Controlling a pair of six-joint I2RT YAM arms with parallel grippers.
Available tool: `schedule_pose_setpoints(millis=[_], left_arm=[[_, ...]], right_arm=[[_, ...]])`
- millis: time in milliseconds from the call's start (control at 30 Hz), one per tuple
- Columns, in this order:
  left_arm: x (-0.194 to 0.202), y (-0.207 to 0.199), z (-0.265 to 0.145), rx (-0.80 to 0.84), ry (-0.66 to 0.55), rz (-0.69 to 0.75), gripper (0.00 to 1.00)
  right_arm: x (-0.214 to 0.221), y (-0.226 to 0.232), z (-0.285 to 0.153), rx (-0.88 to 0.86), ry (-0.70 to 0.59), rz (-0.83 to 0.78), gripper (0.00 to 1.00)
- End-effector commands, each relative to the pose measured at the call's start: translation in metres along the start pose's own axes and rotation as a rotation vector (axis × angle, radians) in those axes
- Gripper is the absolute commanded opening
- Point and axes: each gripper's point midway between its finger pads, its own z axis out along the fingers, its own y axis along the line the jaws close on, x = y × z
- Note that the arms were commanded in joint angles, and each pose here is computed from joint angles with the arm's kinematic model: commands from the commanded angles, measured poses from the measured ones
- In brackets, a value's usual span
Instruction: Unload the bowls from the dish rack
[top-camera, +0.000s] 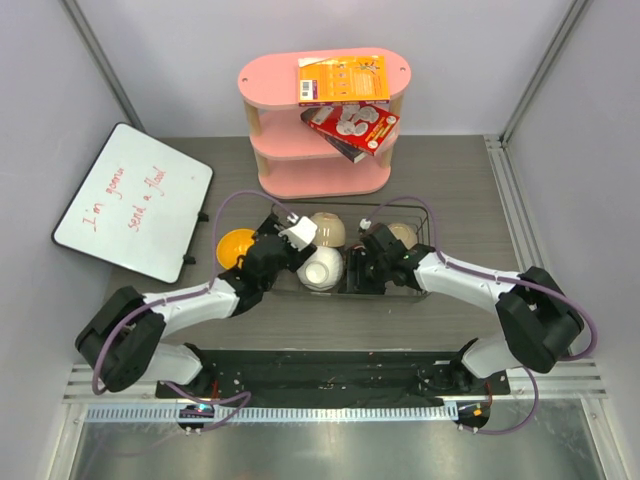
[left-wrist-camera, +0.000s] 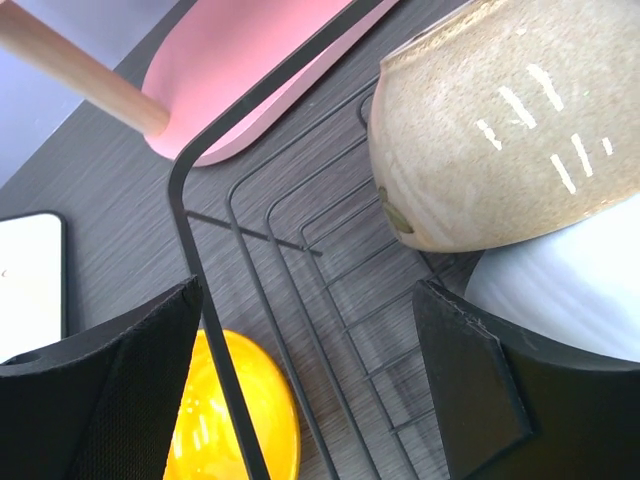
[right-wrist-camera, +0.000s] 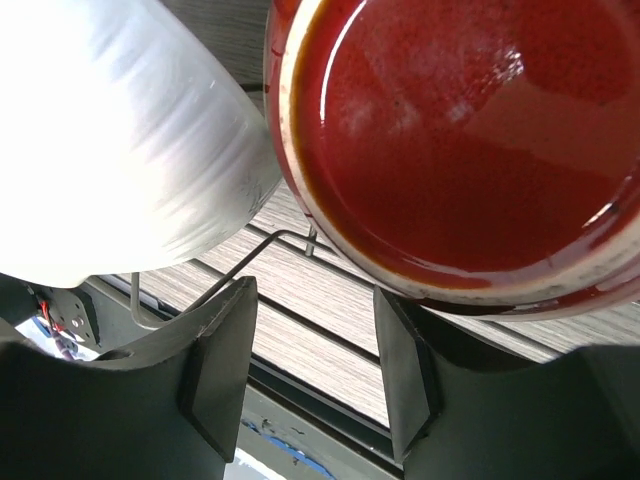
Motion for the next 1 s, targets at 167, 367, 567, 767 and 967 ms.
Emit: schedule_pose_setpoints(millis=[167, 367, 567, 767, 967], left_arm=[[-0.028, -0.008, 0.009, 0.081, -0.122, -0.068, 0.85], [-0.033, 0.001, 0.019, 0.155, -0.144, -0.137, 0.84], [-0.041, -0.020, 0.019, 0.333, -0.144, -0.192, 0.84], [-0.043, -0.027, 0.012, 0.383, -0.136, -0.194, 0.85], [-0.041, -0.024, 0.021, 0.339, -0.155, -0.238, 0.84]], right_arm=[[0.009, -0.004, 0.001, 0.011, 0.028, -0.014, 0.56], [0.011, -0.004, 0.004, 0.007, 0.037, -0.015, 0.56], [0.011, -0.003, 0.009, 0.006, 0.052, -0.022, 0.56], [0.012, -0.004, 0.009, 0.005, 0.053, -0.022, 0.56], [0.013, -0.002, 0.010, -0.008, 0.060, -0.028, 0.56]])
